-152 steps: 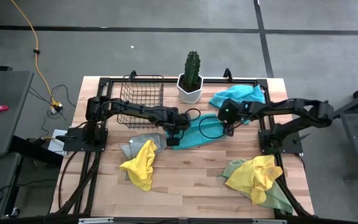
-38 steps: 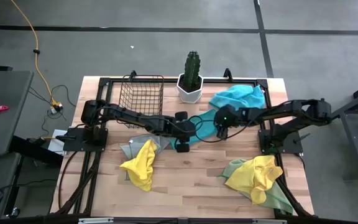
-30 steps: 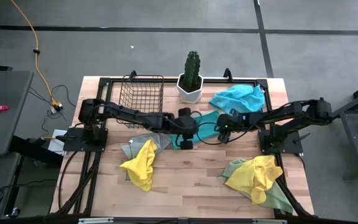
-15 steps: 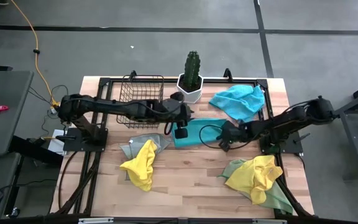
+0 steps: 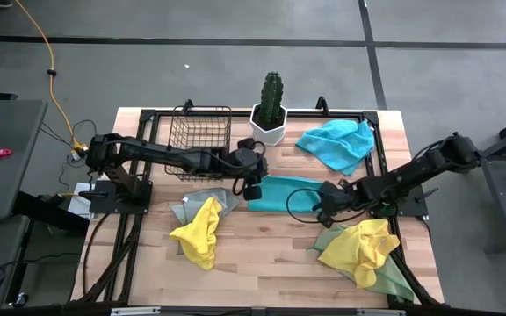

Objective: Fold microfiber towels
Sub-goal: Fold the top blue microfiber towel on the table

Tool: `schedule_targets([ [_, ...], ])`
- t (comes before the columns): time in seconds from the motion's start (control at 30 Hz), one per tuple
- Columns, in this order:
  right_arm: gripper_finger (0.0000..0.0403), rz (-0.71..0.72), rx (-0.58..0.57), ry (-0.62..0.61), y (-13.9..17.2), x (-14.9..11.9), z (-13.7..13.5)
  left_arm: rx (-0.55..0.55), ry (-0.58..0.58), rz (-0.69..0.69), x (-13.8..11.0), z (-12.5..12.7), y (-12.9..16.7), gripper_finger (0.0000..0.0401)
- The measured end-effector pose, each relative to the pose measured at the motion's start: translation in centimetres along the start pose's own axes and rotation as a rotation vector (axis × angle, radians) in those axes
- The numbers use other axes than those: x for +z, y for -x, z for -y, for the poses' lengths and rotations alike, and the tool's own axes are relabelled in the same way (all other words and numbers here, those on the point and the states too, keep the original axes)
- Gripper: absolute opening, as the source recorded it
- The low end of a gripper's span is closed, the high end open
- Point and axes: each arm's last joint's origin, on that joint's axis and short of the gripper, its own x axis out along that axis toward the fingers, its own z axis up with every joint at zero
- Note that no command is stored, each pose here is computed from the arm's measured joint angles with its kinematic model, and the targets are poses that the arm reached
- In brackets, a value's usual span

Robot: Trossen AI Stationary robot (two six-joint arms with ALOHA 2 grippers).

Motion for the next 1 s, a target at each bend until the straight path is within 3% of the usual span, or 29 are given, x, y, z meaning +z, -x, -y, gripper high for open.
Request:
schedule_targets([
  [0.2, 0.0032, -0.001, -0.026, -0.006, 0.1, 0.2, 0.5, -0.005, 0.004, -0.016, -0.5, 0.2, -0.1, 0.011],
  [0.47, 0.0143, -0.001, -0.024, 0.014, 0.2, 0.4, 0.5, -0.005, -0.003, -0.018, -0.5, 0.3, -0.1, 0.011],
  [0.6, 0.0177, 0.082, -0.151, 0.065, 1.3, 1.3, 0.4, -0.009, -0.009, -0.019, -0.5, 0.3, -0.1, 0.011],
  [0.73, 0.0182, 0.175, -0.245, 0.153, 2.4, 2.5, 0.1, -0.062, -0.012, -0.007, -0.4, 0.6, 0.0, 0.011],
  [0.9, 0.0183, 0.233, -0.274, 0.23, 2.3, 3.0, 0.1, -0.173, -0.1, 0.19, -0.8, 2.6, -0.5, 0.011],
  [1.0, 0.0183, 0.262, -0.305, 0.273, 1.5, 2.5, 0.5, -0.165, -0.148, 0.315, -2.3, 3.9, -0.8, 0.011],
])
